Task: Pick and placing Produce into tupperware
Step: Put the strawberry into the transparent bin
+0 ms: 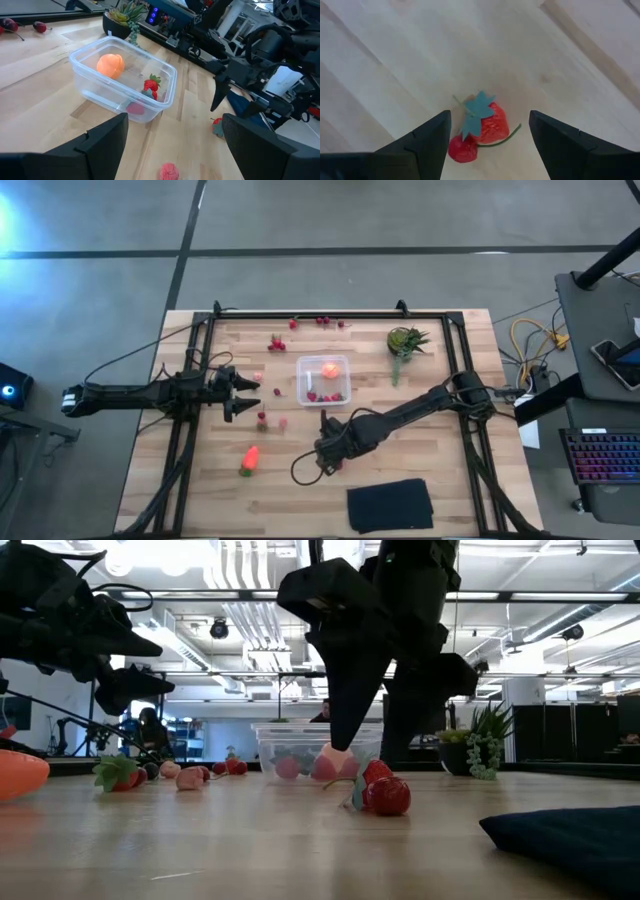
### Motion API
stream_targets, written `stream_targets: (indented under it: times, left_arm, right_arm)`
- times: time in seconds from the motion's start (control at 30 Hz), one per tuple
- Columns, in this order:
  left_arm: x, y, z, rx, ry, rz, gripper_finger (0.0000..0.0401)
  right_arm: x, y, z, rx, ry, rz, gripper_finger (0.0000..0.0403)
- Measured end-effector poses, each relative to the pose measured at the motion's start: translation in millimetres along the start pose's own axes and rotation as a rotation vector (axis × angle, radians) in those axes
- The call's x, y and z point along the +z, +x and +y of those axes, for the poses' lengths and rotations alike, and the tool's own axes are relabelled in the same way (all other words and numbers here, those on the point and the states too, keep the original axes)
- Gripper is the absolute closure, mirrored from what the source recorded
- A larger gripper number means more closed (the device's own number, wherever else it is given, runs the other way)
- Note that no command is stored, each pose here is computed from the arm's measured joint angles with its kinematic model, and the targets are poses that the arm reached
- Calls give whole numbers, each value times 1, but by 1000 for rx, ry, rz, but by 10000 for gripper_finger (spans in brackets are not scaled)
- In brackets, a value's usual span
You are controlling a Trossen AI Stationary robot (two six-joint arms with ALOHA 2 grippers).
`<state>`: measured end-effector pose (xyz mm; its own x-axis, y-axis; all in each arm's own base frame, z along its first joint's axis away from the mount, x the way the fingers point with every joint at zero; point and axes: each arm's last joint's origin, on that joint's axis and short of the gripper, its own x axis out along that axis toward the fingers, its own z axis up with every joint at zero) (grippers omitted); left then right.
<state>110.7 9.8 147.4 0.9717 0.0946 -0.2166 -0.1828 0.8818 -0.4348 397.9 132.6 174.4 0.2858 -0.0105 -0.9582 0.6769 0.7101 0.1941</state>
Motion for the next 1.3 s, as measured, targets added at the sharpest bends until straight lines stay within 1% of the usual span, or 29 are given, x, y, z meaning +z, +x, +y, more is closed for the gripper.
stream_targets:
  times: [0.2, 0.4, 0.63, 0.8, 0.97, 1.3]
  left_arm:
    - [0, 0, 0, 0, 0, 0, 95]
    - [0, 0, 0, -1, 0, 0, 95]
    - [0, 0, 0, 0, 0, 0, 95]
    - [0, 0, 0, 0, 0, 0, 95]
    - [0, 0, 0, -1, 0, -1, 95]
    - [0, 0, 0, -1, 0, -2, 95]
  right_arm:
    - [-3, 0, 1, 0, 55, 5, 143]
    - [-3, 0, 0, -9, 50, -9, 143]
    - [-5, 13, -2, -45, 55, -10, 143]
    - [-12, 23, 1, -61, 7, 3, 143]
    - [-18, 24, 6, -42, -34, -1, 148]
    - [-17, 23, 7, -37, -84, -3, 172]
